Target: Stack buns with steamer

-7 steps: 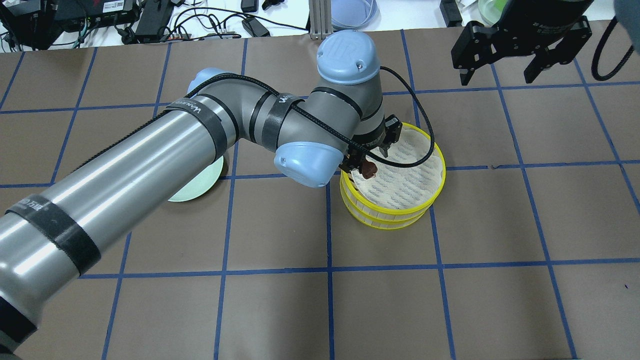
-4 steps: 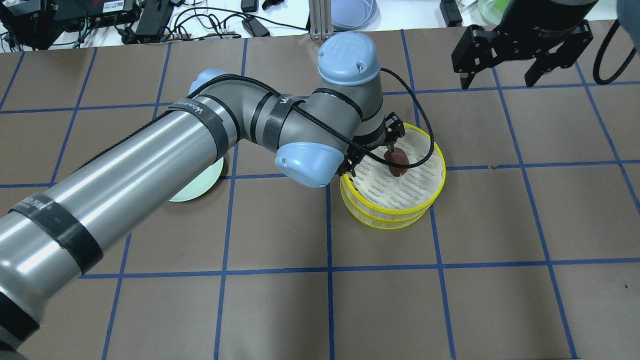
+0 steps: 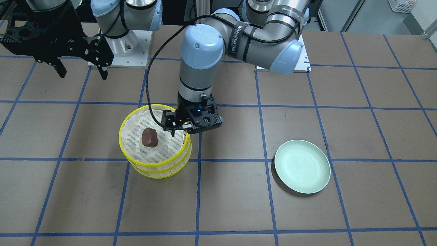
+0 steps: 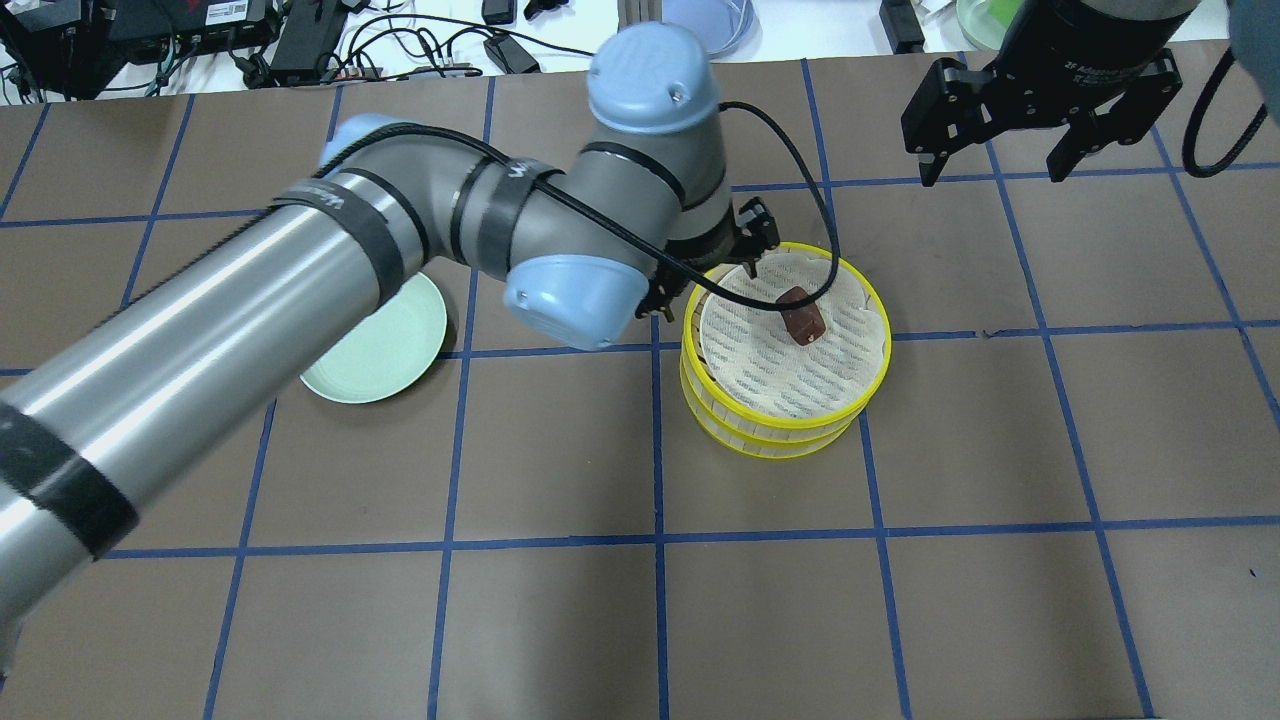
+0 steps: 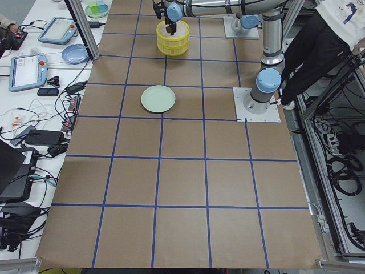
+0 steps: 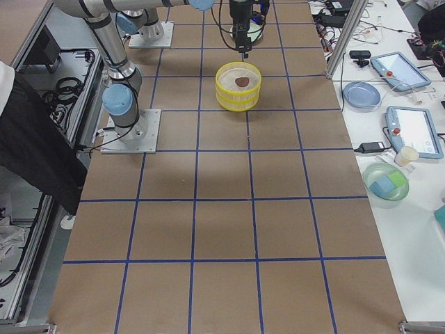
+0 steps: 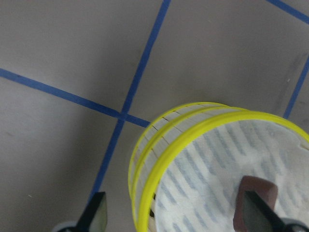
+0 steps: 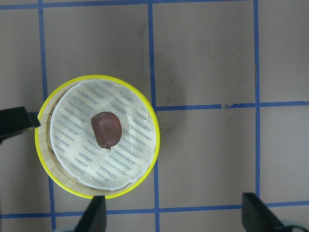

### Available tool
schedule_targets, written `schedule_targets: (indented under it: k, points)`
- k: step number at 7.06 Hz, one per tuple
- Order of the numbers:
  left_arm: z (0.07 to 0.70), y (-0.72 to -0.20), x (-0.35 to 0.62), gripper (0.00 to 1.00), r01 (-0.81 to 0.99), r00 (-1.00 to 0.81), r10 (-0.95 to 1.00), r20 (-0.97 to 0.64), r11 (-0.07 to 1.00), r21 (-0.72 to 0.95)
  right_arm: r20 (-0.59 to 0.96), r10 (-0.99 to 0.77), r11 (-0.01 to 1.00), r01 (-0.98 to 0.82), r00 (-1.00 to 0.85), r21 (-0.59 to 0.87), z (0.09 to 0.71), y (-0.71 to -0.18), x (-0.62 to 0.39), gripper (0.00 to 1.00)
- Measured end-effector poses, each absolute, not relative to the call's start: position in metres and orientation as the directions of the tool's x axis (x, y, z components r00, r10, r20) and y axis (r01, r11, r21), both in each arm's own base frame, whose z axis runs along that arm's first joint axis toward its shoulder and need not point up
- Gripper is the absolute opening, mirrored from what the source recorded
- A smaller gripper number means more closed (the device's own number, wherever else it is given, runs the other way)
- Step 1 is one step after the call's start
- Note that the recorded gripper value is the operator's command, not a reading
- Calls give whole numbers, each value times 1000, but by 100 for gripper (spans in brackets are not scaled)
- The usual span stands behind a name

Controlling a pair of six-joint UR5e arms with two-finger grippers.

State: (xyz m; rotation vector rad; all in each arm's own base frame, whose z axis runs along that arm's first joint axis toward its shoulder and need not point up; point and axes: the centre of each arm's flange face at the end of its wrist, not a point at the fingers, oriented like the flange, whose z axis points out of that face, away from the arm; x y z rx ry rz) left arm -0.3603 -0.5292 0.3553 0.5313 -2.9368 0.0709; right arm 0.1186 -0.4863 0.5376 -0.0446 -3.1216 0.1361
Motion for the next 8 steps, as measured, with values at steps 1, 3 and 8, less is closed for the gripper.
schedule_targets:
  k: [1,3,8]
  points:
    - [375,-543,-311,100,-292,-948,-287,139,956,-21,14,29,996,28,-999,-87,537,-486,119,100]
    - [415,-560,-208,100,-197,-975,-194,112,980,-22,13,35,995,34,-999,-90,538,-486,119,100]
    - [525,-505,-129,100,-124,-992,-126,-27,989,-82,6,109,988,108,-994,-112,545,-488,119,100]
